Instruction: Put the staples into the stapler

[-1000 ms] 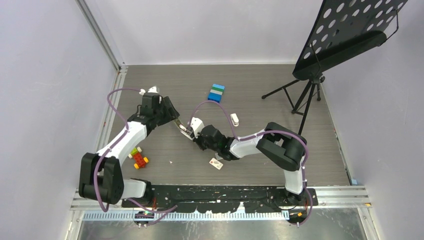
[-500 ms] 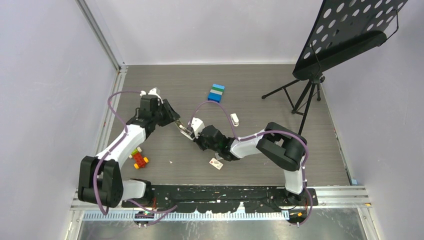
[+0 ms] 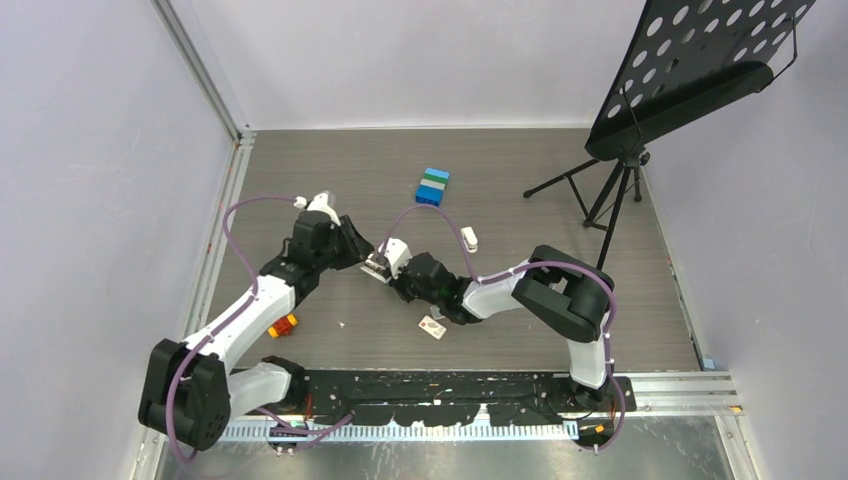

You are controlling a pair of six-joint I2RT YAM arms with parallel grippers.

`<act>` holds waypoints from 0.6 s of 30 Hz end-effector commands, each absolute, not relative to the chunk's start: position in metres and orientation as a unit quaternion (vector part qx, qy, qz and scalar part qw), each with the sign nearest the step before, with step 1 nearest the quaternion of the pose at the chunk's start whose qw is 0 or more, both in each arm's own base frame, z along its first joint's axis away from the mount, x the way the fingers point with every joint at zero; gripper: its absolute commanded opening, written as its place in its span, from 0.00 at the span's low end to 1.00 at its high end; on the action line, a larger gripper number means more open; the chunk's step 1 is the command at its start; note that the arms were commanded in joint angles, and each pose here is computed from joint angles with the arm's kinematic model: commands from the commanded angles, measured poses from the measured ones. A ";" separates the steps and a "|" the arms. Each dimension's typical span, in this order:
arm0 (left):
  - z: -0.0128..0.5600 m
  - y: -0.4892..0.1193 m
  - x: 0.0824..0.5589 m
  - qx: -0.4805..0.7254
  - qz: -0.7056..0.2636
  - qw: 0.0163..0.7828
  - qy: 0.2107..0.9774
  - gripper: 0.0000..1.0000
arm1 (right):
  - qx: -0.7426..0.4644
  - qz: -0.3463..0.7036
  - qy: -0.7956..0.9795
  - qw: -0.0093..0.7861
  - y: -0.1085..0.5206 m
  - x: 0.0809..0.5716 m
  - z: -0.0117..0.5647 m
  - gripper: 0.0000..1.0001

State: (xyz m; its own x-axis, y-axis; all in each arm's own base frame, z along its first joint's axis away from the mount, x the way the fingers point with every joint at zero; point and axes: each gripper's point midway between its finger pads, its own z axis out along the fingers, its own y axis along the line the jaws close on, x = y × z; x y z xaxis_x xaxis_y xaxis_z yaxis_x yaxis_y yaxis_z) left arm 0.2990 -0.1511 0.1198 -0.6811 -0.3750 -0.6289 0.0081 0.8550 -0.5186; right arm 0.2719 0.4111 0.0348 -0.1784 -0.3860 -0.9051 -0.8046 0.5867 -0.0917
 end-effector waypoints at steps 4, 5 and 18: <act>0.109 -0.196 0.270 -0.114 -0.329 0.323 0.880 0.31 | -0.383 0.237 0.725 0.521 0.416 0.271 0.055 0.03; 0.108 -0.199 0.269 -0.110 -0.331 0.320 0.881 0.31 | -0.383 0.237 0.724 0.522 0.416 0.271 0.056 0.03; 0.117 -0.199 0.267 -0.104 -0.309 0.338 0.883 0.37 | -0.374 0.235 0.716 0.540 0.407 0.270 0.068 0.33</act>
State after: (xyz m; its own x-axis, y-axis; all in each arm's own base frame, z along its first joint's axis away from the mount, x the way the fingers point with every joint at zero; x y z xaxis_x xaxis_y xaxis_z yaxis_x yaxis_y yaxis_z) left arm 0.2687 -0.2000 0.0987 -0.7703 -0.4045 -0.4929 -0.0091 0.7799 -0.6258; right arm 0.2685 0.4060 0.0347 -0.1791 -0.3511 -0.9191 -0.8005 0.5951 -0.0713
